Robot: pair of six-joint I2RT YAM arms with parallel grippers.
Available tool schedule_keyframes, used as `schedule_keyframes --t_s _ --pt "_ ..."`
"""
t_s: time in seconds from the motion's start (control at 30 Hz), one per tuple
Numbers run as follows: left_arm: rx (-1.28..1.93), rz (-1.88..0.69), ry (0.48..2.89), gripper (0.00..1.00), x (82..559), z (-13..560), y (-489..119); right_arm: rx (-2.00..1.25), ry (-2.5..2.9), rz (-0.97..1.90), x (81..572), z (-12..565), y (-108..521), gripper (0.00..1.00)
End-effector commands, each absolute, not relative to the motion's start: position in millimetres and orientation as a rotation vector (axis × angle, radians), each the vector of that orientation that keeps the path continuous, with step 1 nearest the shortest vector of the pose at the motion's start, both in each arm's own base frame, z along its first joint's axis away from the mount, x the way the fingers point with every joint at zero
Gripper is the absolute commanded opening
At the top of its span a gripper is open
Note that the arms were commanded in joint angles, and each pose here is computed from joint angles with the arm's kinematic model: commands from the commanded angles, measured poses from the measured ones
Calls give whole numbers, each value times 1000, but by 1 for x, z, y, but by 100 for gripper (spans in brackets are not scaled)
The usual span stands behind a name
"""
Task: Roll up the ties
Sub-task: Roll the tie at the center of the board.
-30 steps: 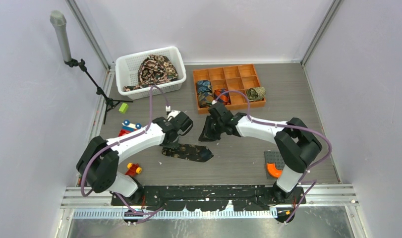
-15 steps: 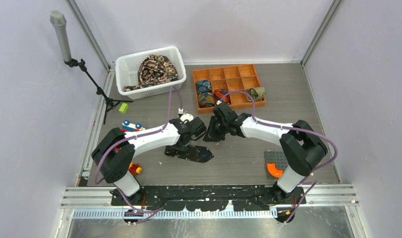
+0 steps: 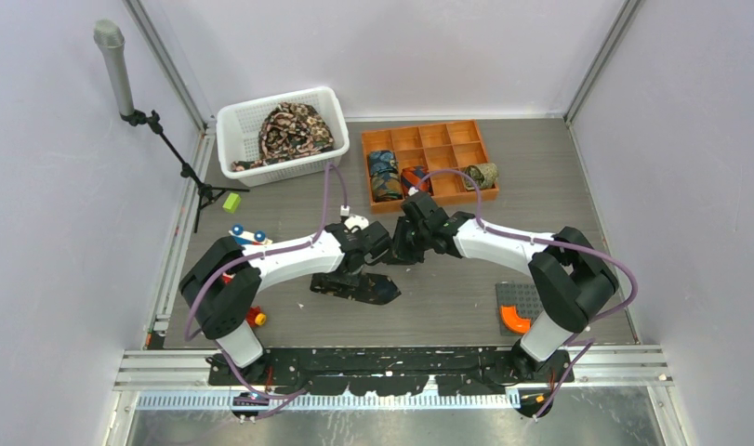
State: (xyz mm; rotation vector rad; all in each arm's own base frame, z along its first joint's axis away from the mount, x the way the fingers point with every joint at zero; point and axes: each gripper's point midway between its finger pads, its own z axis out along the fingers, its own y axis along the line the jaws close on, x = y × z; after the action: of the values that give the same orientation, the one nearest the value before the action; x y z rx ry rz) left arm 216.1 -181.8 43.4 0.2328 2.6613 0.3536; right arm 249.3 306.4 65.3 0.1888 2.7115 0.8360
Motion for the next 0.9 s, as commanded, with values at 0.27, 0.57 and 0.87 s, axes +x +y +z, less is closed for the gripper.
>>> schedule_keyframes --t_s 0.27,0.57,0.87 --pt "189 152 2665 57 217 51 -210 181 2654 856 255 83 305 18" --pt "212 70 2657 60 215 64 -215 183 2650 861 256 86 306 18" --pt "197 41 2640 61 217 78 -208 154 2628 923 254 95 316 19"
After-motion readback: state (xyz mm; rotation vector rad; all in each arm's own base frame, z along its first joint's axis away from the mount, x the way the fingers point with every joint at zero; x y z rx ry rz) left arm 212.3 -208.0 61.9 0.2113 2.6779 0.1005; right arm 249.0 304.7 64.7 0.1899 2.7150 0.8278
